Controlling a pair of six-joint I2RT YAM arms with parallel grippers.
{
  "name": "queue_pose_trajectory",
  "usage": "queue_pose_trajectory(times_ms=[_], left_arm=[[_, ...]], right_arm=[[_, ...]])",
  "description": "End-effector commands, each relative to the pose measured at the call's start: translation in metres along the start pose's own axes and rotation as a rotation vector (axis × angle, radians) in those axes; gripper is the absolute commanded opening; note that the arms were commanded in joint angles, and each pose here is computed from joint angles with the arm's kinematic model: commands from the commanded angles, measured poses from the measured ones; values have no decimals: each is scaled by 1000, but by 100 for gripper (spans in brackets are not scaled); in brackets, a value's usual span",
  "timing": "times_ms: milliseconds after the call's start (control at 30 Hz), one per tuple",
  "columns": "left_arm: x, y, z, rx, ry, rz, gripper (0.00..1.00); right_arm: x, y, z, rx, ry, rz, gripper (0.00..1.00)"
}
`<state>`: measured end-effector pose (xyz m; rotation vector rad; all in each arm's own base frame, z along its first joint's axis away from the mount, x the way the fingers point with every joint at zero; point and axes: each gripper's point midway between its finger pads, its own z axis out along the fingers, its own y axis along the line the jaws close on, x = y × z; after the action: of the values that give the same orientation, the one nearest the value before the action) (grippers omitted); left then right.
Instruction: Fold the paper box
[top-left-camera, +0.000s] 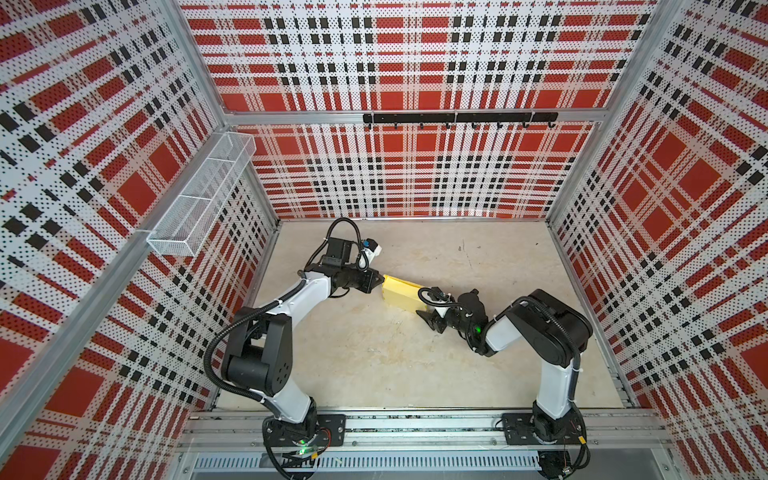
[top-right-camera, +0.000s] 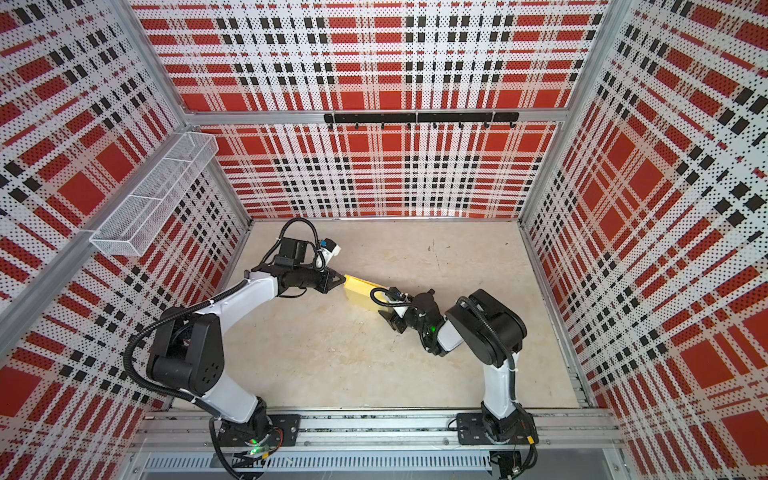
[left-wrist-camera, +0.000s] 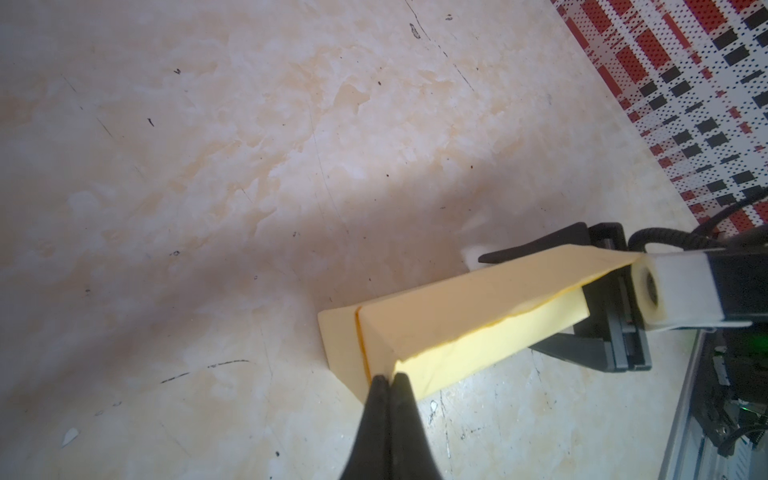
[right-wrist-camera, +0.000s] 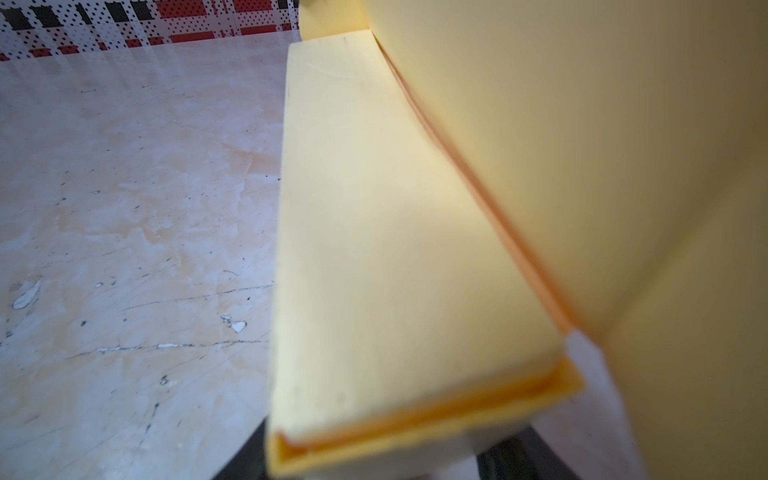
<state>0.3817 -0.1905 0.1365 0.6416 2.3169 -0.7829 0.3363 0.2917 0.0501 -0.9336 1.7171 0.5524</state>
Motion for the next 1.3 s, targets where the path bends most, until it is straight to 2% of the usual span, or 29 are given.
queue_pose_trajectory(times_ms=[0,133,333,533,800,1000,1133,1267], left_arm=[[1,-1,-2,-17,19,-20,0],[3,0,-1,-19,18,-25,0],[-1,-2,-1,-17,7,-26,0],[-2,-2,0,-15,5,-28,0],[-4,-3,2,-16,0,-25,0],[-4,-4,3,-17,1,-26,0],[-5,-5,3,-15,1,-23,0],[-6,-5,3,-18,-2,-21,0]], right_arm=[[-21,-4,-11,25,-68,-10,61],[-18,-5,-19,43,-57,11,65],[-10,-10,-38,107,-22,95,65],[0,-11,-57,147,131,203,61],[-34,-6,-96,219,275,299,59],[-52,-10,-109,286,416,410,58],[-76,-4,-102,259,397,433,57],[-93,-10,-93,294,401,456,48]])
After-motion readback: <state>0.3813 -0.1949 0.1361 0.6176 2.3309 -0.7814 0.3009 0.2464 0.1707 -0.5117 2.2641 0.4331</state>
